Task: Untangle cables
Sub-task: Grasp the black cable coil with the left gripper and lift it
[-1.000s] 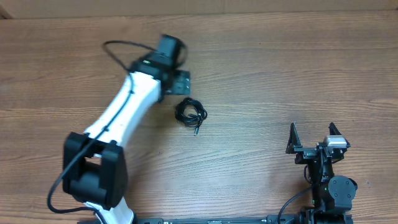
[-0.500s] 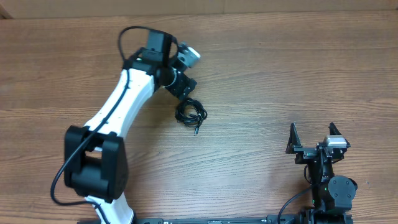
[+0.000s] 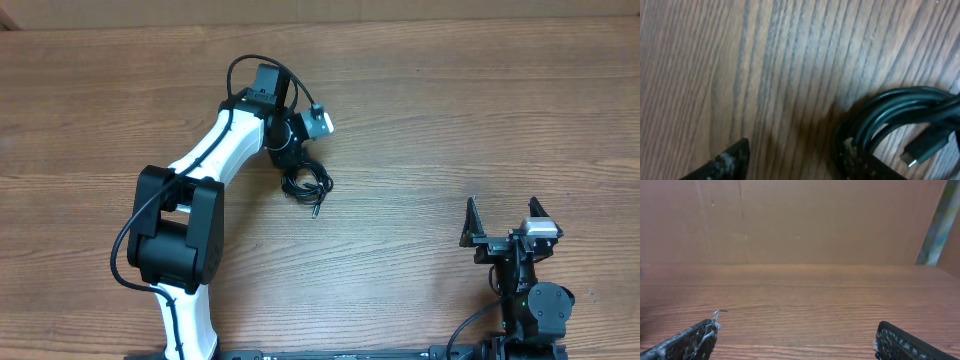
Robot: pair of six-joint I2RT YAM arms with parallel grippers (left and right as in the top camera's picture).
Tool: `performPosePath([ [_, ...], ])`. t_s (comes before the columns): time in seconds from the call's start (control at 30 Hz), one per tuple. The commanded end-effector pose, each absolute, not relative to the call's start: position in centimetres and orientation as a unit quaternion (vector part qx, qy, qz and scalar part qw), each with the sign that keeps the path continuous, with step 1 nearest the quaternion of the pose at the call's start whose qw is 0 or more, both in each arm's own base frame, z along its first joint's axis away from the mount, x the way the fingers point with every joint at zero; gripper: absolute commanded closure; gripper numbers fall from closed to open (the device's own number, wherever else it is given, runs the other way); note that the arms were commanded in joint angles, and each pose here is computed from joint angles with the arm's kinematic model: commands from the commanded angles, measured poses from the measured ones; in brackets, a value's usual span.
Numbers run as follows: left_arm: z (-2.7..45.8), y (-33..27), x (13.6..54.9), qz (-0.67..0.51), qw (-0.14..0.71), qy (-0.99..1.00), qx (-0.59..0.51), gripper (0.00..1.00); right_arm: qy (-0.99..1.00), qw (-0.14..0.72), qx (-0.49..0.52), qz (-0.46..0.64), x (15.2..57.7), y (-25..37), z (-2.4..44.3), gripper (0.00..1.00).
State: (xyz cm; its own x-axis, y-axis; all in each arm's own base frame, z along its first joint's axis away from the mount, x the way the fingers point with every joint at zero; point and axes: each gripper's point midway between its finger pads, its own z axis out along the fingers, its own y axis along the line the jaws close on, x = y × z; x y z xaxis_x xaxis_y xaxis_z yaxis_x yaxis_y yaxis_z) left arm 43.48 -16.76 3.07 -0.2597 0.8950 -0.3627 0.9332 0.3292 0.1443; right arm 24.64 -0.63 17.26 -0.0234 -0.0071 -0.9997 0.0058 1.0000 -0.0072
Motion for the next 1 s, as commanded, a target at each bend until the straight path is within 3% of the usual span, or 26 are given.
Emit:
performPosePath([
  [0.0,3.9,-16.5,44.0,-0.031,0.197,0.771,0.605,0.36,0.714,0.7,-0.003,-0.003,24.6,-0.5,17.0,0.0],
  [0.37,4.0,-18.6,40.9,-0.115,0.18,0.757,0.617,0.39,0.714,0.7,-0.003,-0.003,24.6,-0.5,17.0,0.0],
  [0.7,0.7,-19.1,38.4,-0.167,0.122,0.769,0.605,0.53,0.714,0.7,-0.003,-0.003,24.6,-0.5,17.0,0.0],
  [0.83,-1.8,-19.4,37.4,-0.18,0.093,0.769,0.606,0.63,0.714,0.7,-0.003,-0.003,24.6,-0.5,17.0,0.0],
  [0.87,-2.3,-19.5,37.1,-0.182,0.087,0.768,0.607,0.73,0.714,0.7,-0.003,-0.003,24.6,-0.5,17.0,0.0],
  [0.9,-2.6,-19.6,37.1,-0.179,0.083,0.768,0.609,0.96,0.714,0.7,-0.003,-0.003,24.6,-0.5,17.0,0.0],
  [0.97,-2.7,-19.5,37.2,-0.167,0.081,0.768,0.612,0.96,0.714,0.7,-0.003,-0.003,24.6,-0.5,17.0,0.0],
])
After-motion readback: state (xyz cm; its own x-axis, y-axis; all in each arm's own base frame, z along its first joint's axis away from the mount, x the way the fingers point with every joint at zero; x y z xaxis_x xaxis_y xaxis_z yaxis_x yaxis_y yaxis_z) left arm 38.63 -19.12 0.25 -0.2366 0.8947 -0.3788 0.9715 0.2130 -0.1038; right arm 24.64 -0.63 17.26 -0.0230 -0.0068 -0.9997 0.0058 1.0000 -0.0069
